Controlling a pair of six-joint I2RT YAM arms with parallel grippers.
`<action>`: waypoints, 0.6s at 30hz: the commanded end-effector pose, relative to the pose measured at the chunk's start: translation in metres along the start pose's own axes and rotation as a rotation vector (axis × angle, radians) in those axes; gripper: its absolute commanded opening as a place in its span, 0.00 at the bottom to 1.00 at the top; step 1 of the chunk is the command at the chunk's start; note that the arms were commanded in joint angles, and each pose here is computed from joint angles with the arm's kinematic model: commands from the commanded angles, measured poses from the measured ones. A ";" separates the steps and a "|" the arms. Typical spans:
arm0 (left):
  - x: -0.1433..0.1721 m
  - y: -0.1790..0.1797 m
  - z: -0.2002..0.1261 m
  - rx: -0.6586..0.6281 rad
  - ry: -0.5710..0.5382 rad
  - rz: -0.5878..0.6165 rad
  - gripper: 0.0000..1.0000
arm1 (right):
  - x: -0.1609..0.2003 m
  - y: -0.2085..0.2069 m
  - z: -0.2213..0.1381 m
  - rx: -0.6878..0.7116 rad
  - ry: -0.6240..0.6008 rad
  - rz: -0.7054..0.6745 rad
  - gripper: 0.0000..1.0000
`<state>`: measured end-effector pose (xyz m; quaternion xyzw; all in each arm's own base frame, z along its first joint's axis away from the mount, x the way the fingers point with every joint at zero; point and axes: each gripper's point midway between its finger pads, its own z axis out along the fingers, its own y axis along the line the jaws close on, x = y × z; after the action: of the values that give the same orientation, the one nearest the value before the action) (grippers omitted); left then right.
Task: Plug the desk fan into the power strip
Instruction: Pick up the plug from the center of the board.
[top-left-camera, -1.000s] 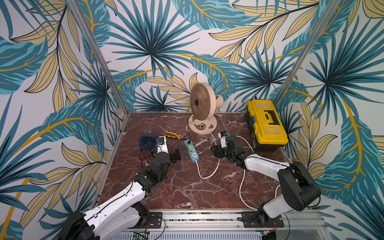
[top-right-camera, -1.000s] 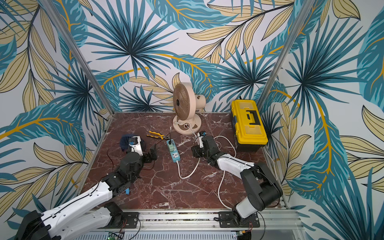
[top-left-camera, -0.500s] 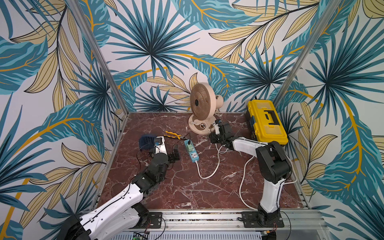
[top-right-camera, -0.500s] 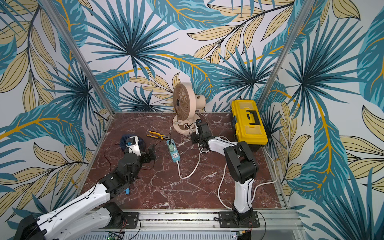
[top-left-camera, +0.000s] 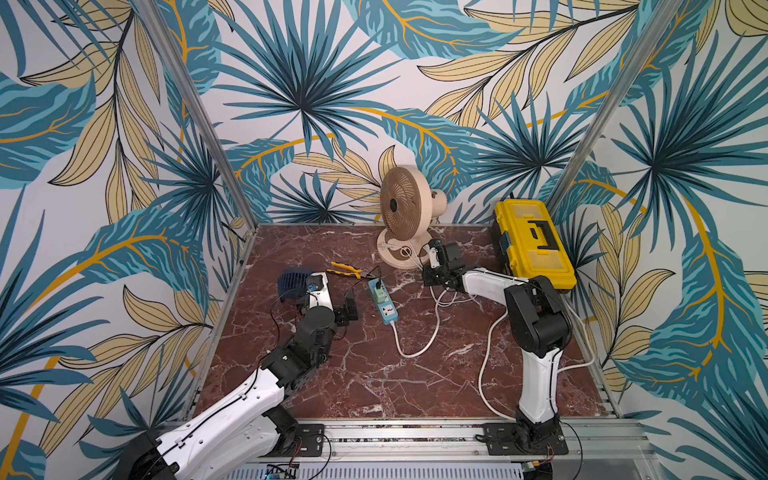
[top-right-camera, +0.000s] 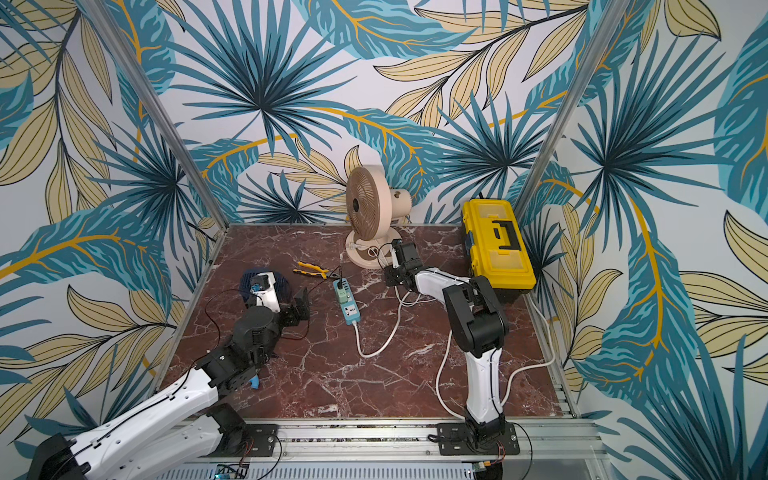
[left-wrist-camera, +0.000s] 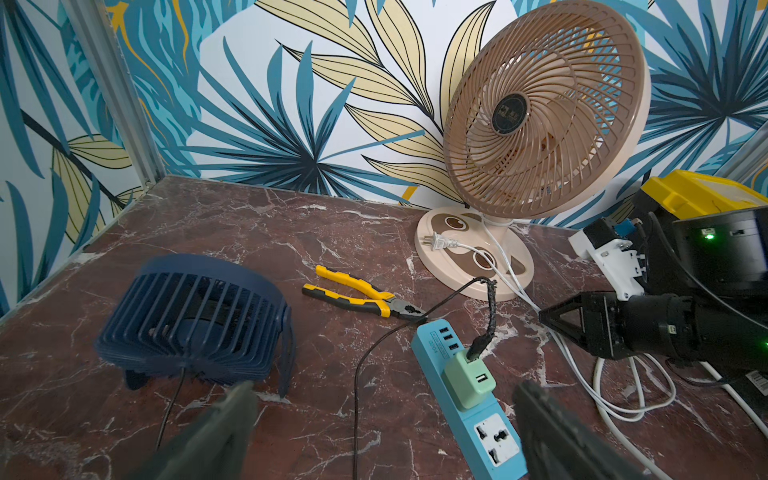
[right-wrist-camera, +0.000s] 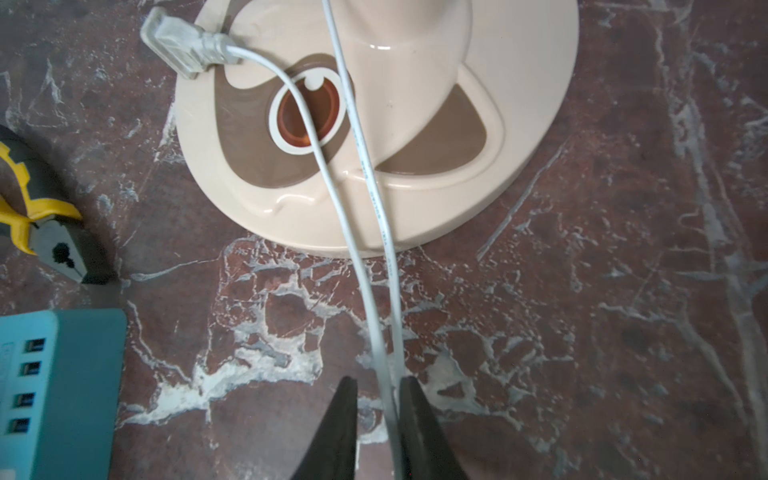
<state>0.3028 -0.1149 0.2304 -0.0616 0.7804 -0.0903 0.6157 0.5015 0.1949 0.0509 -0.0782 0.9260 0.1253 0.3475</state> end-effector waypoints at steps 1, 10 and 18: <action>-0.007 0.003 -0.002 -0.011 -0.014 0.004 1.00 | 0.010 -0.001 0.006 -0.003 0.045 -0.017 0.18; -0.007 0.003 -0.003 -0.009 -0.014 0.003 1.00 | 0.016 -0.006 0.013 0.021 0.092 -0.019 0.28; -0.007 0.003 -0.003 -0.008 -0.014 -0.001 1.00 | 0.017 -0.003 0.009 0.007 0.091 -0.001 0.14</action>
<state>0.3023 -0.1146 0.2294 -0.0603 0.7819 -0.0888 0.6141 0.5013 0.1946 0.0365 -0.0854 0.9377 0.1145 0.3167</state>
